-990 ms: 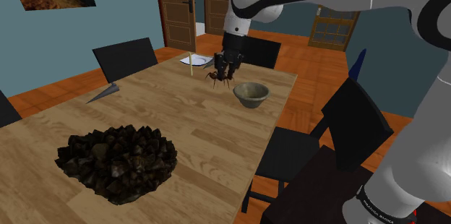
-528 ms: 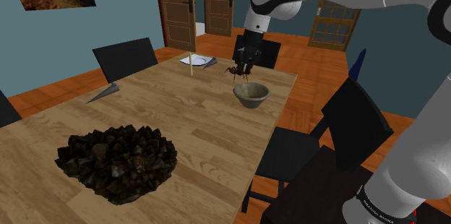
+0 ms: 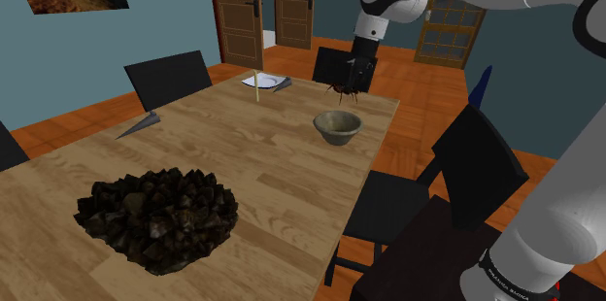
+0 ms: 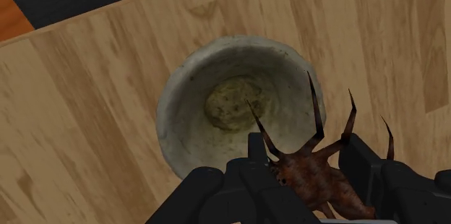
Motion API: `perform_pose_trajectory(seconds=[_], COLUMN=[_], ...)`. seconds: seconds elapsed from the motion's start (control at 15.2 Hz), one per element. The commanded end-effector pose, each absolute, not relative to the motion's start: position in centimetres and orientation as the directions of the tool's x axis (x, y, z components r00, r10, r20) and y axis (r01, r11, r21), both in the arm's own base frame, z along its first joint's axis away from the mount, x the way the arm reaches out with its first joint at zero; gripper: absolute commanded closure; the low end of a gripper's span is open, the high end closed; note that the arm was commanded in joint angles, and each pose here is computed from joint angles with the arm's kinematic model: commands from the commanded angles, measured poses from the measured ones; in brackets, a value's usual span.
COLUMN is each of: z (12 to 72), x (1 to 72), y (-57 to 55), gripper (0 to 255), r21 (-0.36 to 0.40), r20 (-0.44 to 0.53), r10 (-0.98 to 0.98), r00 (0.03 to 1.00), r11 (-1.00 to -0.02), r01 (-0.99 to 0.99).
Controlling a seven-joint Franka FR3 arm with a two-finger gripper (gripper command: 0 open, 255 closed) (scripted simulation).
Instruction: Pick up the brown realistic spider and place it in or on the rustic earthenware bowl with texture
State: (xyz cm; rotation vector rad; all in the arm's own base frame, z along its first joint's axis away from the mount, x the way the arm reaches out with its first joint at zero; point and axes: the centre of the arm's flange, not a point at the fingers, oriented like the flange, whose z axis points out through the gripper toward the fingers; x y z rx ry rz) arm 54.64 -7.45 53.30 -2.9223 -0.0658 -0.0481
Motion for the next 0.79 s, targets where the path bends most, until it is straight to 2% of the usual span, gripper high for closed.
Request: perform_pose_trajectory(seconds=[0.0, 0.73], z=[52.5, 46.7], x=[54.5, 54.5], y=[-8.1, -8.1], gripper=[255, 255], r21=[-0.216, -0.216], r20=[0.037, 0.037], r10=[0.043, 0.043], r00=[0.998, 0.998], r11=[-0.975, -0.975], r01=[0.050, 0.050])
